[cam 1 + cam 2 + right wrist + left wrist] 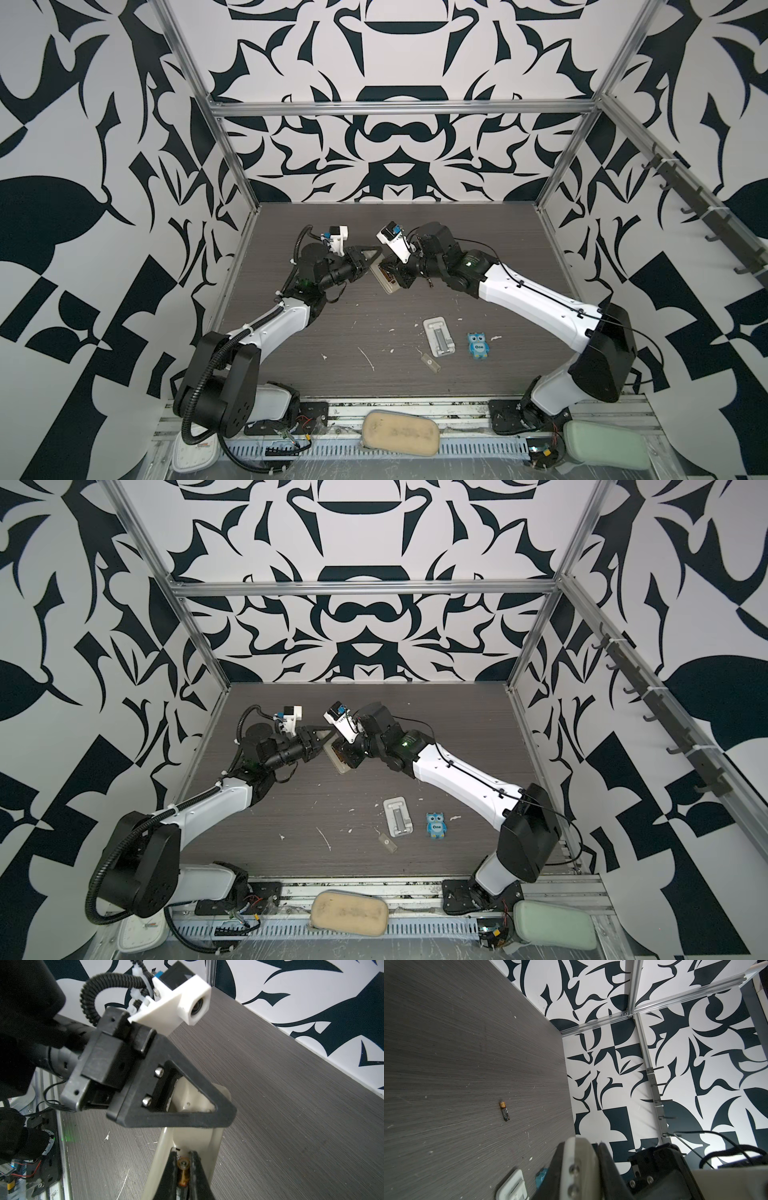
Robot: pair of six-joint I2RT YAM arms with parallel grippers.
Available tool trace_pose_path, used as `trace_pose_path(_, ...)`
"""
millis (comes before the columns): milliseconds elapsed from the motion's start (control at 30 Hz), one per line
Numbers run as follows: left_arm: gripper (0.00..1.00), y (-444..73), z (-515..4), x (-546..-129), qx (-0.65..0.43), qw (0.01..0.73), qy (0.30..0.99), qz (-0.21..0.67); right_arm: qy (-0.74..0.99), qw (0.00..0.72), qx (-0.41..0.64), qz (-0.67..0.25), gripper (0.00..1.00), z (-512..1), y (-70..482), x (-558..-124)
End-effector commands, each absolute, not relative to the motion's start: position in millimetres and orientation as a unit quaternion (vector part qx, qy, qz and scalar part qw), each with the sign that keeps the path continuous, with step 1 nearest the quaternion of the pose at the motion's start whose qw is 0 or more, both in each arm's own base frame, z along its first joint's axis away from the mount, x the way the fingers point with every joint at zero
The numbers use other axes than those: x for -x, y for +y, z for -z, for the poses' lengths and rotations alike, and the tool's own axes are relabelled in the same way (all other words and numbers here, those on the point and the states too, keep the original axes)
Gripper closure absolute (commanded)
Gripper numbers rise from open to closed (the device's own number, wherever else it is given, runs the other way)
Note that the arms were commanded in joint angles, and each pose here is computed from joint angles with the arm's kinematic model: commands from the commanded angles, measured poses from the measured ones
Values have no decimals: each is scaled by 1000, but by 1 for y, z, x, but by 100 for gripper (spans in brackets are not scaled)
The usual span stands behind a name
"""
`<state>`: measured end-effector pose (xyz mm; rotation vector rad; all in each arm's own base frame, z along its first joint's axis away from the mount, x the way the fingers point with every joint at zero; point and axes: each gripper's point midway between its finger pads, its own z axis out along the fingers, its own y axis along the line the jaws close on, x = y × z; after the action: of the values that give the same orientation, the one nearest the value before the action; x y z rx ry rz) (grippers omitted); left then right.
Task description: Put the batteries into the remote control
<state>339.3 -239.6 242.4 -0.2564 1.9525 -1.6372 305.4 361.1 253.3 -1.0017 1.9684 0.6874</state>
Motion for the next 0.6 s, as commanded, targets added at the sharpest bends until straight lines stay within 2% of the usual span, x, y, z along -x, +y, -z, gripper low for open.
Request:
trace_pose_path(0, 100, -241, -281, -339, 65, 317, 703, 633, 819, 382, 381, -195, 100, -225, 332, -319)
trace_pose_path(567, 100, -241, -287, -339, 58, 324, 703, 631, 845, 339, 386, -149, 100, -194, 324, -324)
